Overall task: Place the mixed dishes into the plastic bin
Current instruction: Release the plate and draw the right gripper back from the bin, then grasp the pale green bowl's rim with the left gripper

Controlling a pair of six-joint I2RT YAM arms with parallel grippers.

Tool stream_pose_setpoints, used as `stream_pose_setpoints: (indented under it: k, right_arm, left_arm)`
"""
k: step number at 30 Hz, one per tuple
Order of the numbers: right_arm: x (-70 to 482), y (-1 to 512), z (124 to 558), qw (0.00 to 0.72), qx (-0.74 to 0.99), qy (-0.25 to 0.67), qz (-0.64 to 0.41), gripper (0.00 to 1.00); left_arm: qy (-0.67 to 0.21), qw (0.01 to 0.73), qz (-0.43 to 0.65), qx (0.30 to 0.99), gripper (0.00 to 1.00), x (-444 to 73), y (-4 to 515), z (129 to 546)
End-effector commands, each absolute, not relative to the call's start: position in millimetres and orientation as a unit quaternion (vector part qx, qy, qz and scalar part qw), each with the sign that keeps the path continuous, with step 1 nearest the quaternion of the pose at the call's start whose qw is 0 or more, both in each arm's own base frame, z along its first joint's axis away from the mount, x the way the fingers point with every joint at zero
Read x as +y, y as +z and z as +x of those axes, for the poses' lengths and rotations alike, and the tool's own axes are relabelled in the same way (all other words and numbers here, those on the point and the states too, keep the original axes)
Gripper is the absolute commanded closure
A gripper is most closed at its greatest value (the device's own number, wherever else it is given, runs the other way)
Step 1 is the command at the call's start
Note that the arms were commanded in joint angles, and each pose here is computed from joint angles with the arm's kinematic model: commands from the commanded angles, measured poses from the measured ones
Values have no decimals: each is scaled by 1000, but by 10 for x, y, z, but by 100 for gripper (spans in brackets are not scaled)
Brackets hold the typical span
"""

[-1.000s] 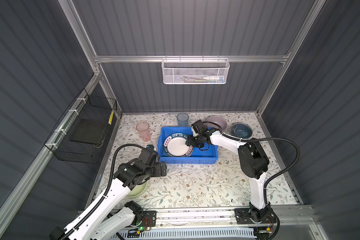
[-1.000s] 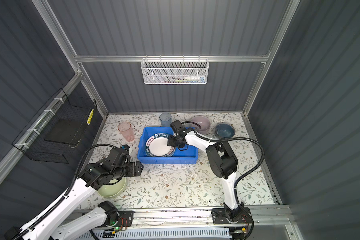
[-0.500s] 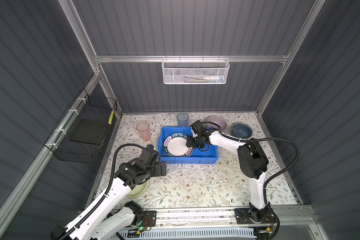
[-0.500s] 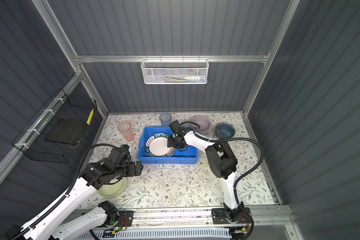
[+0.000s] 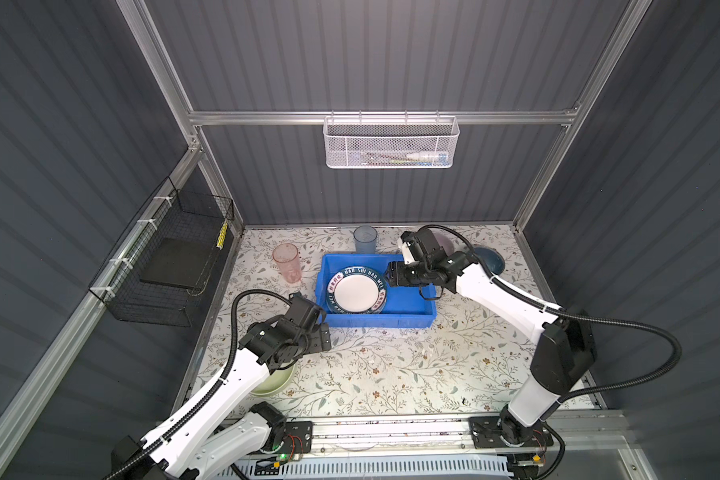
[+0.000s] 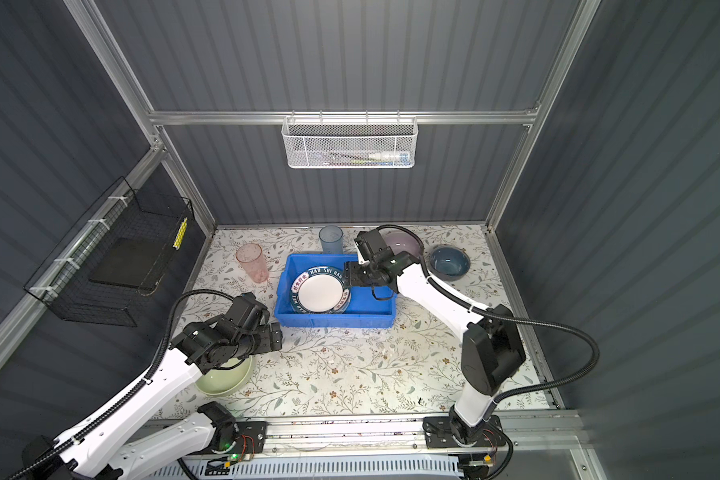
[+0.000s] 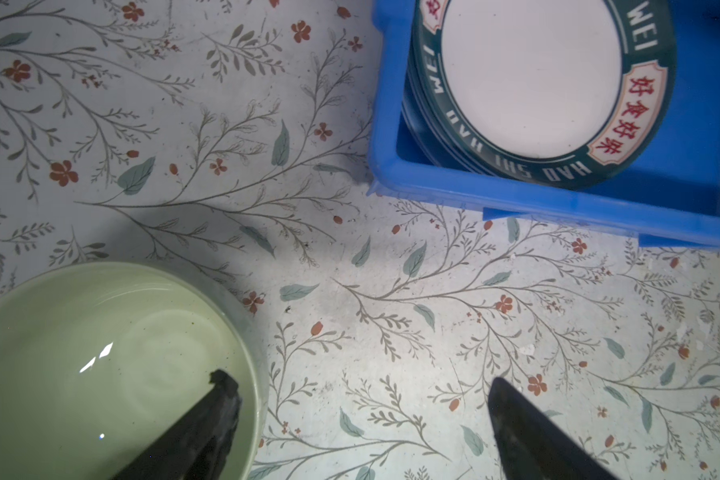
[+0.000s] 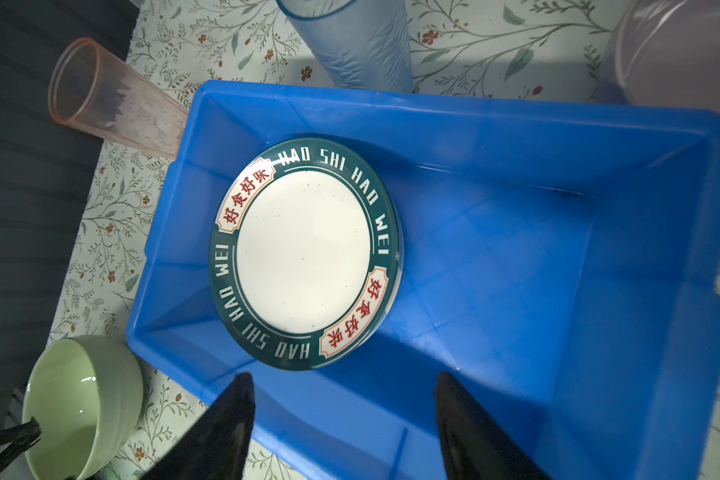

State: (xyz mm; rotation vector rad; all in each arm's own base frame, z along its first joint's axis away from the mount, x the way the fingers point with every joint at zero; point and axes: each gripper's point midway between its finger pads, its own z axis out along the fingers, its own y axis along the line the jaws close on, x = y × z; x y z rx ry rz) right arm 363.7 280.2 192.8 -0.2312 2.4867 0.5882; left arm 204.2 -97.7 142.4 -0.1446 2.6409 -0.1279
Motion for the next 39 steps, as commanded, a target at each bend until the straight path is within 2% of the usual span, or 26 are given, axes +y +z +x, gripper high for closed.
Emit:
stream_pose_setpoints:
  k: [1,9,16,21,34,39]
  right_arm:
    - [2676,1937,3499,279,929,223,-95,30]
    - [2366,1989,3247,289,927,219,-95,28]
    - [2196,1935,3130,287,928,219,-91,27]
    - [2117,1892,3100,286,930,213,-92,26]
    - [2001,1762,3064,273,938,198,-85,25]
    - [1987,1753,3067,272,939,196,-79,25]
  left_arm:
    - [0,226,-93,970,7,-778,1328,1942]
    - [50,217,-159,962,17,-540,1153,1842]
    - [101,217,-197,951,21,-383,989,1848]
    - [68,200,-206,956,31,-493,747,1810]
    - [56,190,-203,959,68,-494,594,1724]
    - [58,187,-194,961,73,-522,595,1754]
